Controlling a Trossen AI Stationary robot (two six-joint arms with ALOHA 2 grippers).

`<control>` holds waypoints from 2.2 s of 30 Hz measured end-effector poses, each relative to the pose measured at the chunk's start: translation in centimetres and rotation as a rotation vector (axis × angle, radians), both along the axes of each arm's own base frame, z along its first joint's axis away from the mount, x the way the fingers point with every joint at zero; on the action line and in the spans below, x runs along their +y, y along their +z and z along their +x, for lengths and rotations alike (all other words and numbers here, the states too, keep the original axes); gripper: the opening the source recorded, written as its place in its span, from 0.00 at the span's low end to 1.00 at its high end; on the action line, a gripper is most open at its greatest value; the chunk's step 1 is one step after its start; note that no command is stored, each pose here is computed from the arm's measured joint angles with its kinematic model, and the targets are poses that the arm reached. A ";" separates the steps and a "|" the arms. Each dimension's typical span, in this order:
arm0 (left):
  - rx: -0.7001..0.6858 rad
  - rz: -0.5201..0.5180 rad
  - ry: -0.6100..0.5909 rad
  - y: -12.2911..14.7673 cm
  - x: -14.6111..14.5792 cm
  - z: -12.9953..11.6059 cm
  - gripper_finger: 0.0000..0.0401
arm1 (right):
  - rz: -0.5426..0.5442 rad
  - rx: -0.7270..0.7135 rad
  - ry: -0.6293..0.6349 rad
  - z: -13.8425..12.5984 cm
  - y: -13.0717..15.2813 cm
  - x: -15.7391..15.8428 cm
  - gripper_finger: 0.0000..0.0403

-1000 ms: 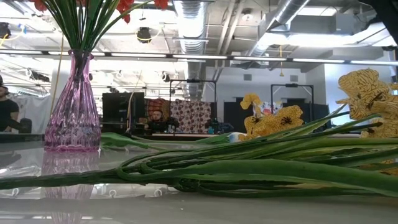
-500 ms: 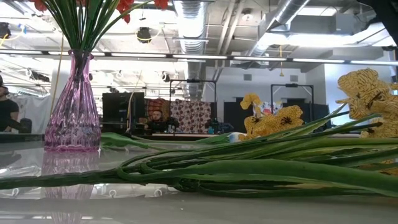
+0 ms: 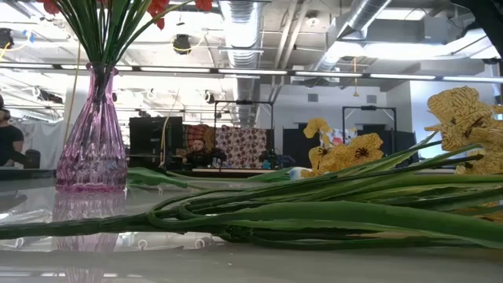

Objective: Sort flowers into vase by color
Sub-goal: Put the orange flower into the purple vase

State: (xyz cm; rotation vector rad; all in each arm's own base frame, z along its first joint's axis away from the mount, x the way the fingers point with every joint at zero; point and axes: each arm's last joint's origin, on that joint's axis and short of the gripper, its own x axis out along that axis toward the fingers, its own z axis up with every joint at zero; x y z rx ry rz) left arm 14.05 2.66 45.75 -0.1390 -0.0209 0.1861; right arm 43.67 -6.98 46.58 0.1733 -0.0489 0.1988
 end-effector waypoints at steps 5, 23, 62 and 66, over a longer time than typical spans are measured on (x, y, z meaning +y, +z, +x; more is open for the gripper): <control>-0.003 -0.004 0.012 0.0 0.0 -0.2 0.16 | -0.002 -0.011 -0.001 0.0 0.1 0.0 0.04; 0.076 -0.040 -0.066 -1.0 0.2 2.2 0.15 | -0.011 -0.020 0.001 0.0 0.2 0.3 0.04; 0.021 0.024 0.057 -2.7 -1.2 -7.2 0.00 | -0.007 0.337 0.155 -6.5 1.5 2.4 0.66; -0.011 -0.024 0.035 -5.7 -1.3 -7.1 0.00 | 0.009 0.381 0.173 -6.5 1.1 3.4 0.66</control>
